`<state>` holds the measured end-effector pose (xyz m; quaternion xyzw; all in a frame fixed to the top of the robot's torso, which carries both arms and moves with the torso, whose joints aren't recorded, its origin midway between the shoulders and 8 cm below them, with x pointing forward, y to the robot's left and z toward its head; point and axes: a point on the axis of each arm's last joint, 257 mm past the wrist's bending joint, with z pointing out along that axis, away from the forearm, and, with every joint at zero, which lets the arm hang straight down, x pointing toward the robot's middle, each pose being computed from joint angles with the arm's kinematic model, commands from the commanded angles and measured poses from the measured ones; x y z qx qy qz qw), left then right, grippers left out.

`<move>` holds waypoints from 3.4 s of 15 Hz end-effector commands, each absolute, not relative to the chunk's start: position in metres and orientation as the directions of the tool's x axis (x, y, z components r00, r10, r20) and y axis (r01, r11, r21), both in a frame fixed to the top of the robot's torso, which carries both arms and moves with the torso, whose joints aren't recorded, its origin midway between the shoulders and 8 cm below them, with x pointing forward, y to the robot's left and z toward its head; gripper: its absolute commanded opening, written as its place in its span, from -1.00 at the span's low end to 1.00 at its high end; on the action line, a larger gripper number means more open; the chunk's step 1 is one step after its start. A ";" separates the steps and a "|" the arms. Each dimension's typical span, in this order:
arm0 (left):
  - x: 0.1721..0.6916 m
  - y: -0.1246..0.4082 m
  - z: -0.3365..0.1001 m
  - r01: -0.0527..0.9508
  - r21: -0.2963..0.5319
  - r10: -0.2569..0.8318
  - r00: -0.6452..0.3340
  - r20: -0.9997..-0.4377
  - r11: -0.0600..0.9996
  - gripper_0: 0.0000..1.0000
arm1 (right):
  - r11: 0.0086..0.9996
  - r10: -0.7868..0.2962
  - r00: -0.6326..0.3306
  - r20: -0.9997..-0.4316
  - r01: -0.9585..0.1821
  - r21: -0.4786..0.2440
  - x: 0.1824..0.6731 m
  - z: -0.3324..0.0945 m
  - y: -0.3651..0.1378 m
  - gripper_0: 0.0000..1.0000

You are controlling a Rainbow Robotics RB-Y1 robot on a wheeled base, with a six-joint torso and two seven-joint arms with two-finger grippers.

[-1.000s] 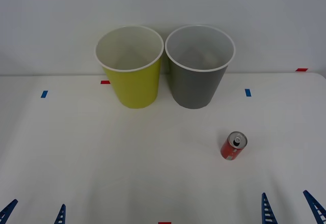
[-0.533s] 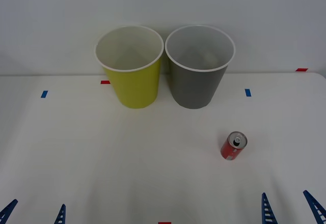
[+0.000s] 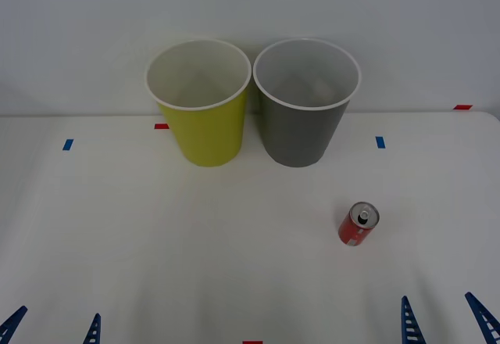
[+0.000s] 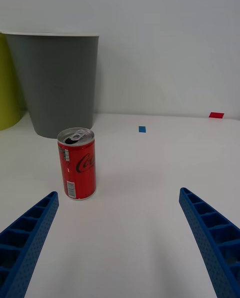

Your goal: Put cans in the gray bin and PET bottles in the light green bin.

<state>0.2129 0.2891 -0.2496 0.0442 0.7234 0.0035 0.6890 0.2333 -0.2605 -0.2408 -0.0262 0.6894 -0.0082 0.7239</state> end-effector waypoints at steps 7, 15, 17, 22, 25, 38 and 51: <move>0.213 0.289 -0.250 0.059 0.066 0.069 -0.047 -0.997 0.996 1.00 | 0.998 -0.048 0.049 -0.998 -0.024 -0.049 0.233 -0.241 -0.260 0.64; 0.213 0.289 -0.250 0.059 0.066 0.069 -0.047 -0.997 0.996 1.00 | 0.999 -0.049 0.006 -0.999 -0.014 -0.049 0.231 -0.259 -0.257 0.64; 0.213 0.289 -0.250 0.059 0.066 0.069 -0.047 -0.997 0.996 1.00 | 0.998 -0.053 0.041 -0.998 -0.030 -0.054 0.230 -0.250 -0.254 0.74; 0.213 0.289 -0.250 0.059 0.066 0.069 -0.047 -0.997 0.996 1.00 | 0.992 -0.063 0.058 -0.996 -0.104 -0.068 0.225 -0.246 -0.242 0.83; 0.213 0.289 -0.250 0.059 0.066 0.069 -0.047 -0.997 0.996 1.00 | 0.991 -0.039 0.038 -0.999 -0.128 -0.044 0.222 -0.252 -0.232 0.88; 0.213 0.289 -0.250 0.059 0.066 0.069 -0.047 -0.997 0.996 1.00 | 0.991 -0.017 0.113 -0.993 -0.128 -0.032 0.293 -0.275 -0.213 0.89; 0.213 0.289 -0.250 0.059 0.066 0.069 -0.047 -0.997 0.996 1.00 | 0.994 -0.027 0.094 -0.995 -0.105 -0.037 0.370 -0.281 -0.201 0.89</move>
